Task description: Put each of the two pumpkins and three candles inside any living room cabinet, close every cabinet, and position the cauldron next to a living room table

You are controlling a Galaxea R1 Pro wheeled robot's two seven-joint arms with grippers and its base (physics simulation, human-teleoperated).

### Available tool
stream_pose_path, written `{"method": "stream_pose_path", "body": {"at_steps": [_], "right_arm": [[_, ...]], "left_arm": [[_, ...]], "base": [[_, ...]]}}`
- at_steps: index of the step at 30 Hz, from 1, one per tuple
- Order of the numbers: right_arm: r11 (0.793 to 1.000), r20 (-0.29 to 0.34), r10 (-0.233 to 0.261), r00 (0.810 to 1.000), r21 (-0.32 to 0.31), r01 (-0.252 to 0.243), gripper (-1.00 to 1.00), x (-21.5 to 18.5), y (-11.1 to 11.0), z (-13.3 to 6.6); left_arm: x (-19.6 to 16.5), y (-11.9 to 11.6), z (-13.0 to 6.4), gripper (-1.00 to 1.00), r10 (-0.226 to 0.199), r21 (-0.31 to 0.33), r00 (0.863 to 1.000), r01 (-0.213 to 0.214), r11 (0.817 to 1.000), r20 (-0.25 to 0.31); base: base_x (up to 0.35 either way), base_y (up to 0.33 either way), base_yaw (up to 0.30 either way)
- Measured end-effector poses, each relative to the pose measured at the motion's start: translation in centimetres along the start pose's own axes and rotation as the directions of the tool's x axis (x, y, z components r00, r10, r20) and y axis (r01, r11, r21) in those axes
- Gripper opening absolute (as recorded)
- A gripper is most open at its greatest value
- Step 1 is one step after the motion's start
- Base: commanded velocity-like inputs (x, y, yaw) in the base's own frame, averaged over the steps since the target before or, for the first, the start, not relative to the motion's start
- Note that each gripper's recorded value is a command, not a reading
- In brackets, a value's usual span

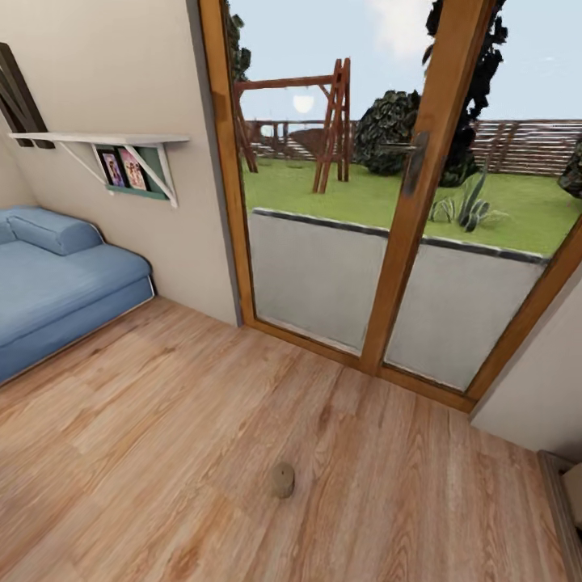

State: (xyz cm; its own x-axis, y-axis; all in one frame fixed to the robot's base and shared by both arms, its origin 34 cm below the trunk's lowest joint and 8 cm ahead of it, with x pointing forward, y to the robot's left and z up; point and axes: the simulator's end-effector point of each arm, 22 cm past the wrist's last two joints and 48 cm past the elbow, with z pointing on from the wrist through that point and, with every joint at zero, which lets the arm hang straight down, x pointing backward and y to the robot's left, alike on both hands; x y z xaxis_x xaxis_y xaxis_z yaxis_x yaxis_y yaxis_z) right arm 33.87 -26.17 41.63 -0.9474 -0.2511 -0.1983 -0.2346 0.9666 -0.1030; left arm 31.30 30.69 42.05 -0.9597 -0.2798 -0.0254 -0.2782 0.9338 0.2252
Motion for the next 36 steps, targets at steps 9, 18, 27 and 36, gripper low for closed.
{"method": "stream_pose_path", "body": {"at_steps": [9,18,27,36], "right_arm": [[1.0,0.003,0.002,1.0,0.001,-0.002,1.0,-0.1,0.0,0.0],[1.0,-0.005,0.005,1.0,-0.004,-0.005,1.0,0.2,0.3,0.0],[1.0,-0.001,0.003,1.0,-0.003,-0.003,1.0,0.0,0.2,0.0],[1.0,0.0,-0.009,1.0,-0.004,0.009,1.0,-0.2,0.2,0.0]], "left_arm": [[-0.2,0.5,0.1,1.0,-0.001,-0.008,1.0,0.001,1.0,0.002],[-0.1,0.6,0.1,1.0,-0.004,-0.008,1.0,0.004,1.0,0.002],[-0.6,2.3,0.3,1.0,-0.009,-0.03,1.0,0.009,1.0,0.006],[-0.8,2.4,0.3,1.0,-0.01,-0.03,1.0,0.011,0.999,0.011]], "base": [[0.301,0.0,0.0],[0.037,0.0,0.0],[0.248,0.009,0.0],[0.176,0.0,0.0]]}}
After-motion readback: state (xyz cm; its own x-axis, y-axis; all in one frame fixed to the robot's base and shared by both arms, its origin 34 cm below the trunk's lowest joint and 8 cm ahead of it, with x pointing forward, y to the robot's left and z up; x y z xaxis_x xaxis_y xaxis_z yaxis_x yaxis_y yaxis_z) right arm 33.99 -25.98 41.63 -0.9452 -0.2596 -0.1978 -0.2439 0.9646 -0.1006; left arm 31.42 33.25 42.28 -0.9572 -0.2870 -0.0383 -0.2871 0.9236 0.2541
